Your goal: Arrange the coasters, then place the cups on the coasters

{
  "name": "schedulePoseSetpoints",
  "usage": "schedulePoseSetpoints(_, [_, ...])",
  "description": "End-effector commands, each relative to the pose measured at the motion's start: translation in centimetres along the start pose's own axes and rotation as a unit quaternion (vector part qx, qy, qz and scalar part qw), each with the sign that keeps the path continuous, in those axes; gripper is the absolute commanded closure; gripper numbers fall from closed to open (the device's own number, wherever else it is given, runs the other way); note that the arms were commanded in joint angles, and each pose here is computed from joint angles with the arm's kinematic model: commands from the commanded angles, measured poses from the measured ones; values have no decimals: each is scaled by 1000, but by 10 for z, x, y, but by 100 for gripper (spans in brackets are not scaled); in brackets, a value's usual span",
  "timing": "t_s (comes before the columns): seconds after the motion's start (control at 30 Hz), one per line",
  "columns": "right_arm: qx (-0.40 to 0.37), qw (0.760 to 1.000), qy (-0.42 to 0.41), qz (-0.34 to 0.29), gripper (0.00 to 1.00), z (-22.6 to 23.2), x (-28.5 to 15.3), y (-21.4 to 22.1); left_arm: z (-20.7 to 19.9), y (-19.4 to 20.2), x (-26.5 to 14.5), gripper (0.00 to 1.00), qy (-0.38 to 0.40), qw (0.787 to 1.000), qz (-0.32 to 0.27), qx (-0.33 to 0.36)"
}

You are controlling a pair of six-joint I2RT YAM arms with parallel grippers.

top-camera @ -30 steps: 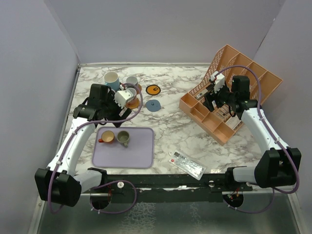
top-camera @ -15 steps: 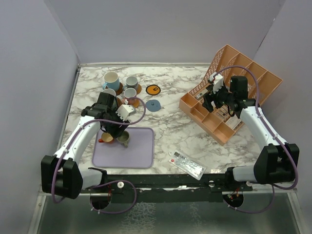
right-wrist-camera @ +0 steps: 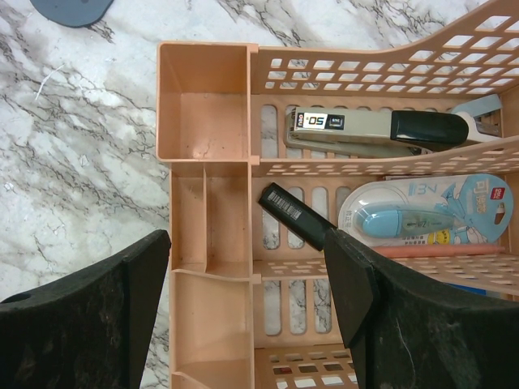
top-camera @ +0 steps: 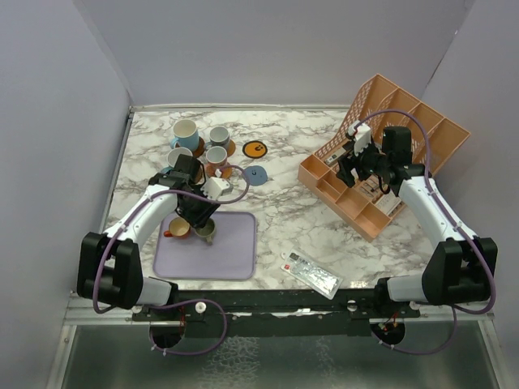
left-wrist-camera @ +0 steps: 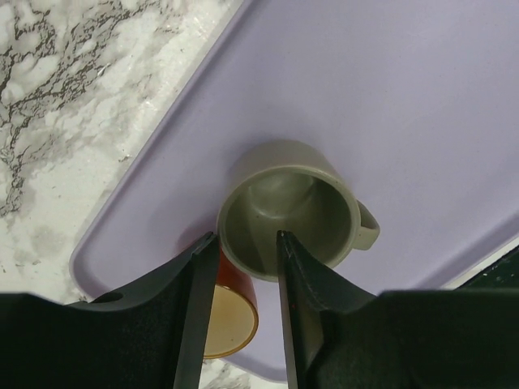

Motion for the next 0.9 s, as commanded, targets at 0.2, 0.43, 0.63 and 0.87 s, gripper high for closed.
schedulePoseSetpoints(0.2, [2, 1000, 9, 8, 22, -4, -1, 3, -18, -13, 24, 71, 44, 998, 9, 48])
schedulePoseSetpoints(0.43, [1, 1000, 11, 9, 22, -5, -1, 3, -35, -41, 31, 74, 55, 993, 7, 109])
schedulePoseSetpoints(0.63, [0, 1000, 14, 10, 22, -5, 0, 4, -38, -51, 25, 74, 43, 992, -4, 118])
schedulePoseSetpoints(0.87, [1, 1000, 15, 14, 22, -7, 2, 6, -42, -47, 7, 62, 12, 991, -25, 132])
Point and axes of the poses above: each gripper's point midway between its finger pads, its own x axis out along the fingers, its own z axis along the line the jaws close on, y = z × x, the point moved 5 cm from there along -x, back along the fingers, and after that the axes turned 10 degrees about x, right-handed, at the moved point
